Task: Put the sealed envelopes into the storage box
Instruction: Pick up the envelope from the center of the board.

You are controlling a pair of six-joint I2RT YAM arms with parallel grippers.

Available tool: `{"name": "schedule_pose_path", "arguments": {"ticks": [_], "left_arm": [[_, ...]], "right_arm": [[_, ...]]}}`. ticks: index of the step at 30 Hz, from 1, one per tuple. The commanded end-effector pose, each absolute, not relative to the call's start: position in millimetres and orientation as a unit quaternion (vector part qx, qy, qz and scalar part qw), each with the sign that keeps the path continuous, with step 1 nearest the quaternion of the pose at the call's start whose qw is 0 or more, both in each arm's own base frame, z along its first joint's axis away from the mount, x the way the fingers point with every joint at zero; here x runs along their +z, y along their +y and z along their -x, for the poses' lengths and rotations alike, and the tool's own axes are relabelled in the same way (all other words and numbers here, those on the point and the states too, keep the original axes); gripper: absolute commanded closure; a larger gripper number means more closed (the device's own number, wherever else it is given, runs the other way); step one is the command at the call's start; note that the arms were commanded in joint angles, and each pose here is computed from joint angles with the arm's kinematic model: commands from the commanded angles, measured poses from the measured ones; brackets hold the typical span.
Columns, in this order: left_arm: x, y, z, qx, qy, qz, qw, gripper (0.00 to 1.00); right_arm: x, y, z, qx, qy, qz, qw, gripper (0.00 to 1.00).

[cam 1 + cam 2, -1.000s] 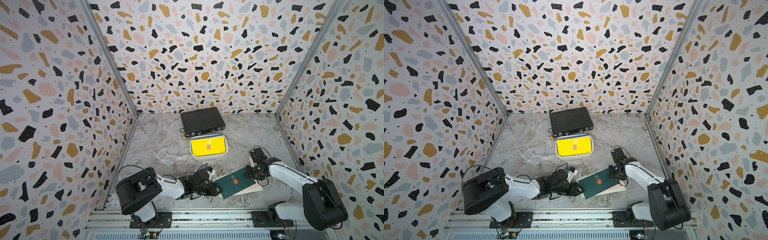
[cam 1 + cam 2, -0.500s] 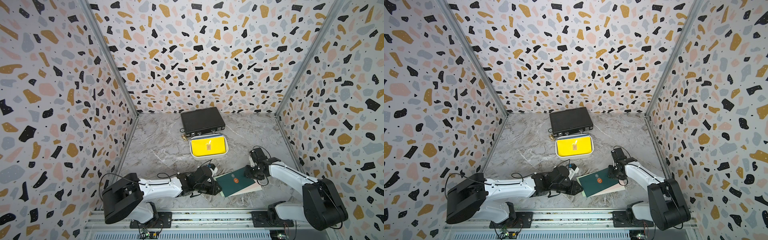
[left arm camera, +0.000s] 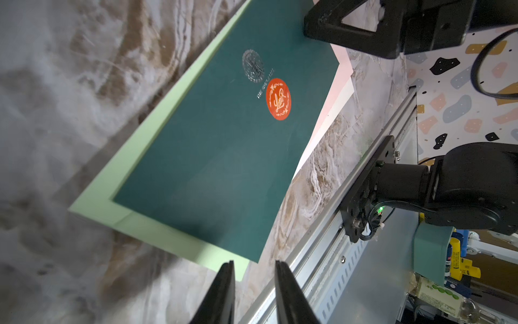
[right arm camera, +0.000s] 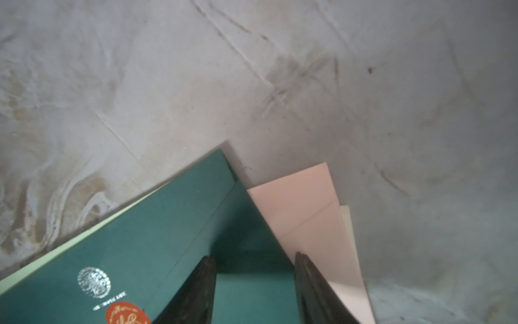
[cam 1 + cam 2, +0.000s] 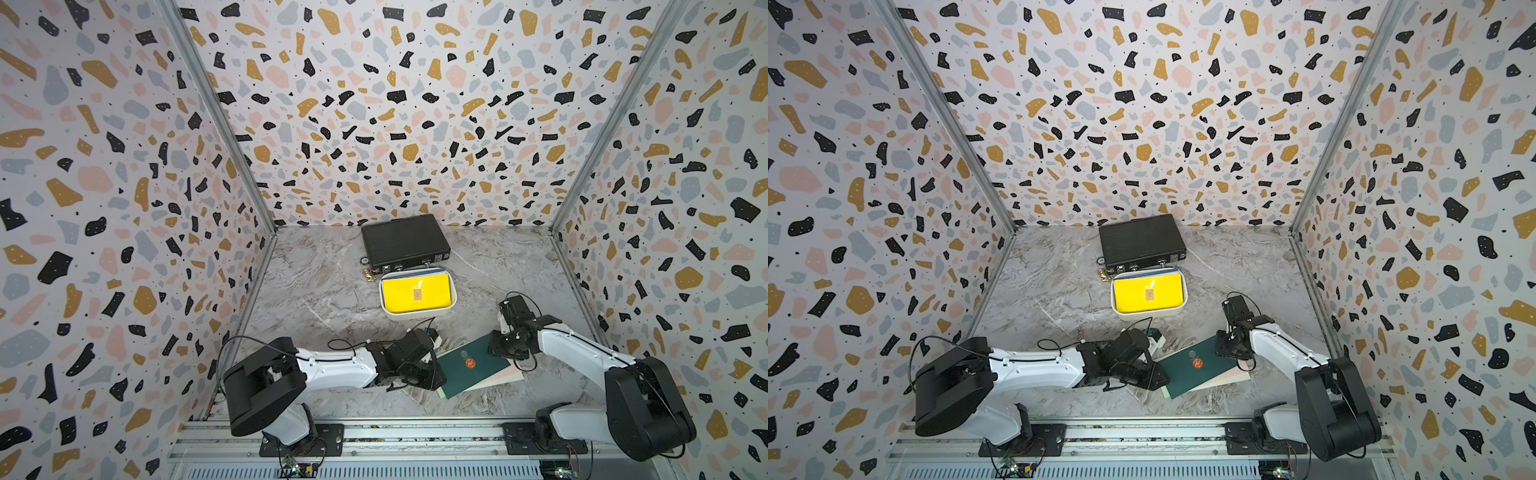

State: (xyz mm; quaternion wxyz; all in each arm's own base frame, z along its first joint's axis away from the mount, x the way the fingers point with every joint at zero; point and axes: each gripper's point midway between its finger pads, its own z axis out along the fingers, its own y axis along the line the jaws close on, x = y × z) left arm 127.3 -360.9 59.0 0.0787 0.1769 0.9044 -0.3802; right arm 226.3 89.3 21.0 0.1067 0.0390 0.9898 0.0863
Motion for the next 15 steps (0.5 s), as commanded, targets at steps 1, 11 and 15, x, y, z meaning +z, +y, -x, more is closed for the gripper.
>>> {"name": "schedule_pose_path", "arguments": {"ticks": [1, 11, 15], "left_arm": [[59.0, -377.0, -130.8, -0.425, 0.887, -0.158, 0.087, 0.68], [37.7, -367.8, -130.1, -0.413, 0.897, -0.135, 0.082, 0.69], [32.5, -360.4, -128.3, -0.416, 0.898, -0.122, 0.083, 0.68]], "right_arm": [[14.8, 91.0, -215.1, 0.094, 0.991, -0.036, 0.086, 0.49], [13.5, 91.5, -214.8, 0.095, 0.991, -0.036, 0.084, 0.49], [13.4, 91.7, -214.5, 0.096, 0.991, -0.036, 0.084, 0.49]]}}
